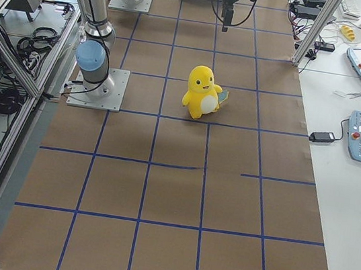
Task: Pull drawer sideways
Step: 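Move the left gripper down to the white drawer handle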
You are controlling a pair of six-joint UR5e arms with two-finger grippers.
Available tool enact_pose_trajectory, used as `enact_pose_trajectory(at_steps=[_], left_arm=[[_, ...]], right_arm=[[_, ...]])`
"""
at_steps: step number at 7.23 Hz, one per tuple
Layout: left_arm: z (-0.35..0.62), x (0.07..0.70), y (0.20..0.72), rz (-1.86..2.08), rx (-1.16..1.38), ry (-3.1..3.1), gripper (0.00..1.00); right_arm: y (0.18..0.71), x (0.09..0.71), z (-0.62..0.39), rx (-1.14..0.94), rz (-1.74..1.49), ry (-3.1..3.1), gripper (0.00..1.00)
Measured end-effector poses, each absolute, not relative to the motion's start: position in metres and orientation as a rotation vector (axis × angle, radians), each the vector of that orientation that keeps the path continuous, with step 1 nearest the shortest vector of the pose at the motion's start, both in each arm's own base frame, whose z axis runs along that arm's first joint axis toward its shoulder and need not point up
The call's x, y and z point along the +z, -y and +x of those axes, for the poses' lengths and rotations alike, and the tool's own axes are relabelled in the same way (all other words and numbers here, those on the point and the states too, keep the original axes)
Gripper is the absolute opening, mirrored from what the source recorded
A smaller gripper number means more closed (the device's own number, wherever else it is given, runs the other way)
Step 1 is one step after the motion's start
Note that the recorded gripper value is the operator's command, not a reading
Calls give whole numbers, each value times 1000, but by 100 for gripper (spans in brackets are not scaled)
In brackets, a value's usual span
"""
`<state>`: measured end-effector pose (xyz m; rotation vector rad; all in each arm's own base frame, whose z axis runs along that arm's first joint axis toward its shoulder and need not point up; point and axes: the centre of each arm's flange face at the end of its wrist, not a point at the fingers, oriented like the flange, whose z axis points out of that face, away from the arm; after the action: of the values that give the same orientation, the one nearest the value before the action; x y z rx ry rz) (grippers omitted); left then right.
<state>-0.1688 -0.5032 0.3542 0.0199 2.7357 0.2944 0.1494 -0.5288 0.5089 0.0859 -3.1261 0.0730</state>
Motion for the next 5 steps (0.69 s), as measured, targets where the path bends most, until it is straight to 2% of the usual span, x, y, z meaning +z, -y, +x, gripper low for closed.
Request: enact_pose_trajectory(at_steps=[5], left_arm=[[-135,255,494,106,374,-2193,100]], right_arm=[[529,509,149,73,86,3126,100]])
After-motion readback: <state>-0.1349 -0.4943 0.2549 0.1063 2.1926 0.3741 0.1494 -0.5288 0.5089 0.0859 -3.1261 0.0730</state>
